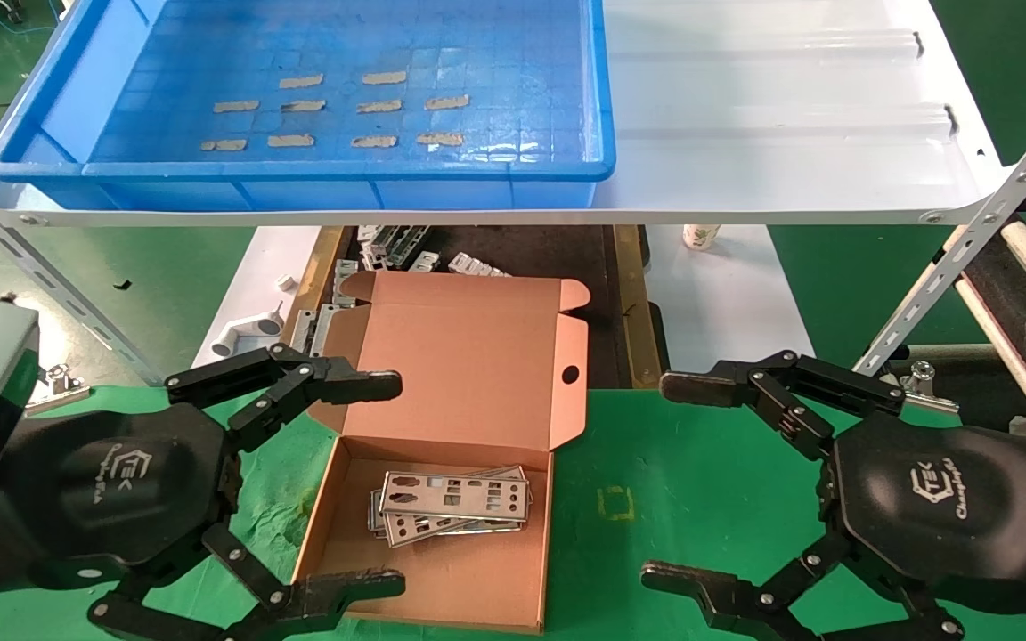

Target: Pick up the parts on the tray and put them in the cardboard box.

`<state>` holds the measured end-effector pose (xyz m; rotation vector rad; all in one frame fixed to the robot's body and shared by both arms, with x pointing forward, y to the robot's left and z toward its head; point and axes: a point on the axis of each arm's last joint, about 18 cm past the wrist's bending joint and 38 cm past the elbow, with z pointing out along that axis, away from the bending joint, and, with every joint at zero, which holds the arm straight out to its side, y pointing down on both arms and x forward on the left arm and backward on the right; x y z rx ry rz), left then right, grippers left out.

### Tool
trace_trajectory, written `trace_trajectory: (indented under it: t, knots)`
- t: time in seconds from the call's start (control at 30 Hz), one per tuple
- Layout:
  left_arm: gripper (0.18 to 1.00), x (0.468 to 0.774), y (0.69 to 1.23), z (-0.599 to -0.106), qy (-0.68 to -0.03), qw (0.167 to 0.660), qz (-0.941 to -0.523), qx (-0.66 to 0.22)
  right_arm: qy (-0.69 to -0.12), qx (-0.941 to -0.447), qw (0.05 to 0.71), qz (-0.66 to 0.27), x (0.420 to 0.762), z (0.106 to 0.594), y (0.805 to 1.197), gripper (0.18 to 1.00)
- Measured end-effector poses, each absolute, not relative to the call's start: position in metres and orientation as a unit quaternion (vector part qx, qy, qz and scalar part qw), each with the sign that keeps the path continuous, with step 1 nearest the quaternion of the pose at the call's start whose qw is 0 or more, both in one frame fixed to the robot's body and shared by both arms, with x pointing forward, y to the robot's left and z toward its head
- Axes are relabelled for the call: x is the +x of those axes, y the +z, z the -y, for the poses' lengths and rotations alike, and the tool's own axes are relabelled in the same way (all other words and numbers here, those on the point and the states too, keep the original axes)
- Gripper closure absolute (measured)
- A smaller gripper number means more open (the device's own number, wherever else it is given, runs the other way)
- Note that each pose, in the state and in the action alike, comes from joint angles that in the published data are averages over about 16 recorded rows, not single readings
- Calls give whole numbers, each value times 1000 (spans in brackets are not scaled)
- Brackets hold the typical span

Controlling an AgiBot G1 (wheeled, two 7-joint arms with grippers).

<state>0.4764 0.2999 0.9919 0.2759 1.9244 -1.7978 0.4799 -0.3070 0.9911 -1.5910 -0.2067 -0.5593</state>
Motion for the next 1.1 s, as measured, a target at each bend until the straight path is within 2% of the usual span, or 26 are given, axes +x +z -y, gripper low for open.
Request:
trace_trajectory:
  t: [1.1]
  knots:
    - [184,476,992,-300,-658,244,-705,101,-247,-703,660,91,480,307,991,178]
